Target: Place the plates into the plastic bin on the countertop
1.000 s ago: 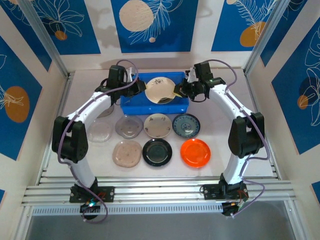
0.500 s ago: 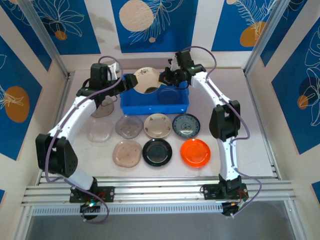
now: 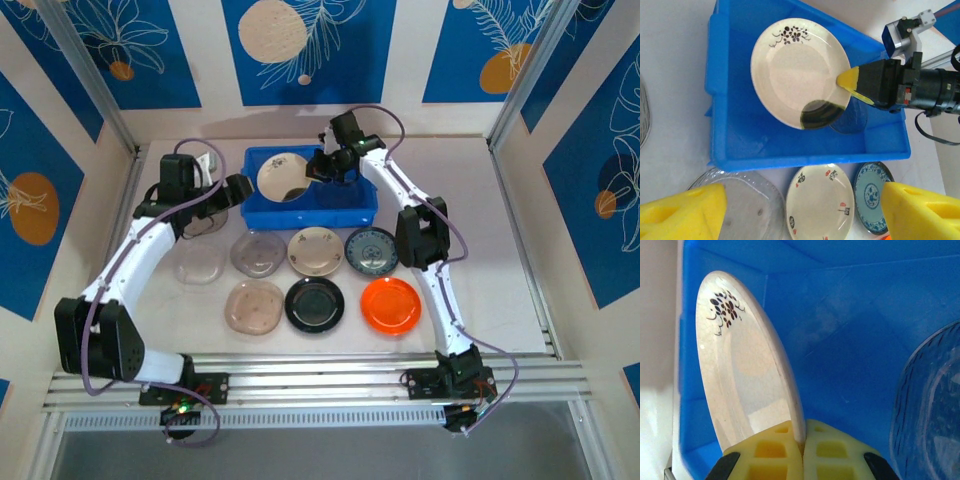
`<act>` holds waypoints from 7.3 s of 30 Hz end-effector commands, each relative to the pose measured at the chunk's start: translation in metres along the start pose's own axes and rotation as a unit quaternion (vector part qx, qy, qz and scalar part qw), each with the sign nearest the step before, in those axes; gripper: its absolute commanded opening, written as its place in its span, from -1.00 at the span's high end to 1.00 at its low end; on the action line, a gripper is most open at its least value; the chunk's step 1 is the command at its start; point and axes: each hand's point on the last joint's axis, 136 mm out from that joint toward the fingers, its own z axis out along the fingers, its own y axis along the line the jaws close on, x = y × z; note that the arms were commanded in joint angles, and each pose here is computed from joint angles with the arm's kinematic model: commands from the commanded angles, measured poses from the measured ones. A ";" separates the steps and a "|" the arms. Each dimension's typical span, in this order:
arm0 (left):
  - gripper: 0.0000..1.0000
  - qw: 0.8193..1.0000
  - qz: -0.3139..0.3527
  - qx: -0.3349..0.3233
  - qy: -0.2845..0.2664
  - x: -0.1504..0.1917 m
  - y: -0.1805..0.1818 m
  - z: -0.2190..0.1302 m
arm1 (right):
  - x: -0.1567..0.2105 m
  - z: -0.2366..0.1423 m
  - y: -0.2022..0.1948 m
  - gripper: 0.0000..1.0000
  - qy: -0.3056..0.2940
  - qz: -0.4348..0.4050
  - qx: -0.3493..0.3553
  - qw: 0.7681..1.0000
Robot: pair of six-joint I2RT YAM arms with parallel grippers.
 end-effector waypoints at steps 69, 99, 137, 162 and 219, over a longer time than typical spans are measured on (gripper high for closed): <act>-0.40 0.977 -0.147 -0.148 -0.052 -0.052 0.187 -0.014 | 0.033 -0.100 0.095 0.29 -0.071 -0.087 0.014 0.994; -0.03 0.957 -0.179 -0.224 -0.033 -0.019 0.268 0.025 | 0.054 -0.105 0.065 0.54 -0.057 -0.062 0.031 0.996; 1.00 0.965 -0.206 -0.148 -0.067 -0.042 0.255 0.056 | 0.054 -0.118 0.055 0.58 -0.060 -0.040 0.031 0.997; 1.00 0.999 0.021 0.025 -0.027 -0.074 -0.051 -0.019 | 0.042 -0.232 0.089 0.13 -0.148 -0.079 -0.050 0.985; 1.00 0.993 0.068 0.044 0.087 -0.019 -0.117 0.145 | 0.034 -0.237 0.013 -0.52 -0.147 0.033 -0.004 0.989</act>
